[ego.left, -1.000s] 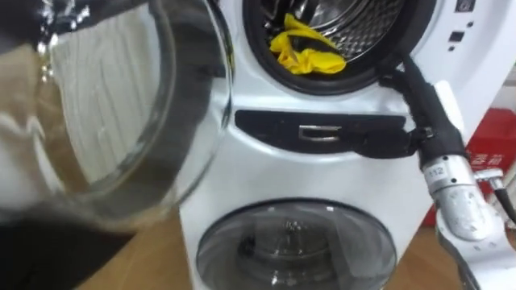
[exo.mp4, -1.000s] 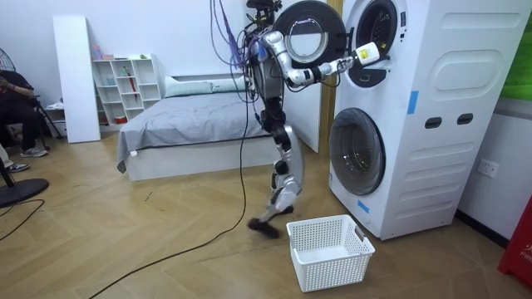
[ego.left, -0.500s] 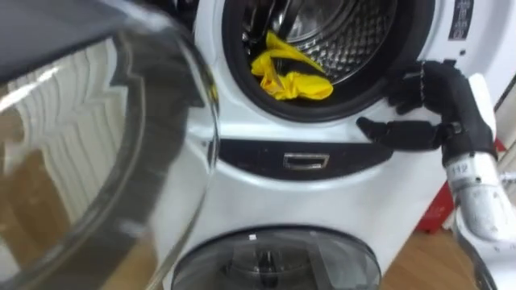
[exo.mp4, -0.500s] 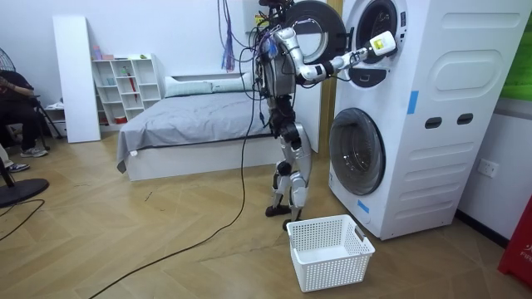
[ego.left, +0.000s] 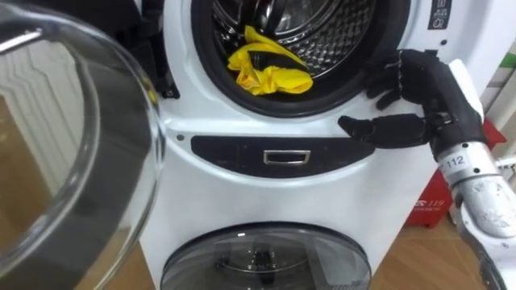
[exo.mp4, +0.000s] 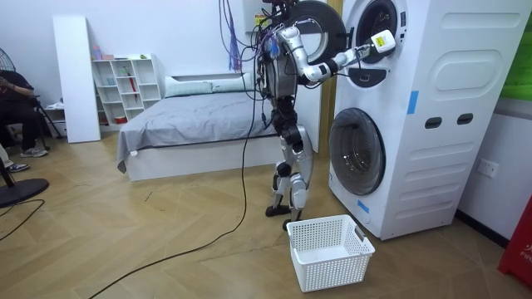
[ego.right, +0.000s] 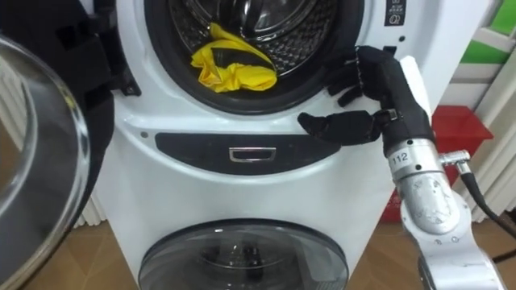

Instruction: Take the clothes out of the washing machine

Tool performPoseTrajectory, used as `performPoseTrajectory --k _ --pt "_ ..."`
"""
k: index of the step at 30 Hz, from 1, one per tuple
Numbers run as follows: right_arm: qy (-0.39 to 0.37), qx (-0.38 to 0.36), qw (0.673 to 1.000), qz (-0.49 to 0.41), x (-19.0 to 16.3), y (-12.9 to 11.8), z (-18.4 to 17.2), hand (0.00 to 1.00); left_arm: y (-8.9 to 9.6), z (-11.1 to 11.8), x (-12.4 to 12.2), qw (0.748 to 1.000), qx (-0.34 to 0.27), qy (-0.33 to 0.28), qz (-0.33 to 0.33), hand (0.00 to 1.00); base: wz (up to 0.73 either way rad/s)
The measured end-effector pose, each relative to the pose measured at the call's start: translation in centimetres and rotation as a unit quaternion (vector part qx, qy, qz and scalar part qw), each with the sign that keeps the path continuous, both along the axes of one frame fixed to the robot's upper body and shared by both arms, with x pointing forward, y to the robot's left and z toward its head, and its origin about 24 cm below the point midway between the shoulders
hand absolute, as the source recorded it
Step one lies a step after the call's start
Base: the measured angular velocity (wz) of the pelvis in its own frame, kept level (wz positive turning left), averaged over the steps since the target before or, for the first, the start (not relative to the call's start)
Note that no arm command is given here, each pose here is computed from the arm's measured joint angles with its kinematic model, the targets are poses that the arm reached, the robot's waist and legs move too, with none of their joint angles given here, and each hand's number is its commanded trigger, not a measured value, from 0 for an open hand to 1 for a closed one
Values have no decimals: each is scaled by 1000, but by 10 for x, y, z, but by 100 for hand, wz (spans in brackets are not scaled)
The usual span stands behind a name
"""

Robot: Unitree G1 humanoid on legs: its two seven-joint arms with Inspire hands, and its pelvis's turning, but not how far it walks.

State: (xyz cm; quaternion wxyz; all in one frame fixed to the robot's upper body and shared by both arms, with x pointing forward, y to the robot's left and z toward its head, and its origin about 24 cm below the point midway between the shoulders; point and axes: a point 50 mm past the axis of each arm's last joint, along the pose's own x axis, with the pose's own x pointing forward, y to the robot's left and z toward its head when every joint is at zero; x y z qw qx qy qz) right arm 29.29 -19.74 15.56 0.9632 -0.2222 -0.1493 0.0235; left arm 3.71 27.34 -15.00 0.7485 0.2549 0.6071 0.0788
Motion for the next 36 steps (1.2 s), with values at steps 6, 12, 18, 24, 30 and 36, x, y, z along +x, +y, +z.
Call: performPoseTrajectory --k 6,12,18,24,30,36 --pt "2 -42 998 46 -6 15 10 0 5 1 -4 1000 -4 10 1 0 -11" --pt "11 -104 990 93 -13 27 16 0 7 1 -4 1000 -4 9 4 0 0" --pt "21 -168 977 133 -21 33 24 0 11 3 -1 1000 -1 1 1 0 -2" --pt "42 -199 940 274 -39 70 20 0 12 2 9 1000 -1 -5 0 0 4" --pt "53 -214 912 346 -48 80 20 0 12 2 9 1000 -2 -7 0 0 9" --pt "45 -198 894 400 -52 87 25 0 12 1 7 1000 -3 0 1 0 2"
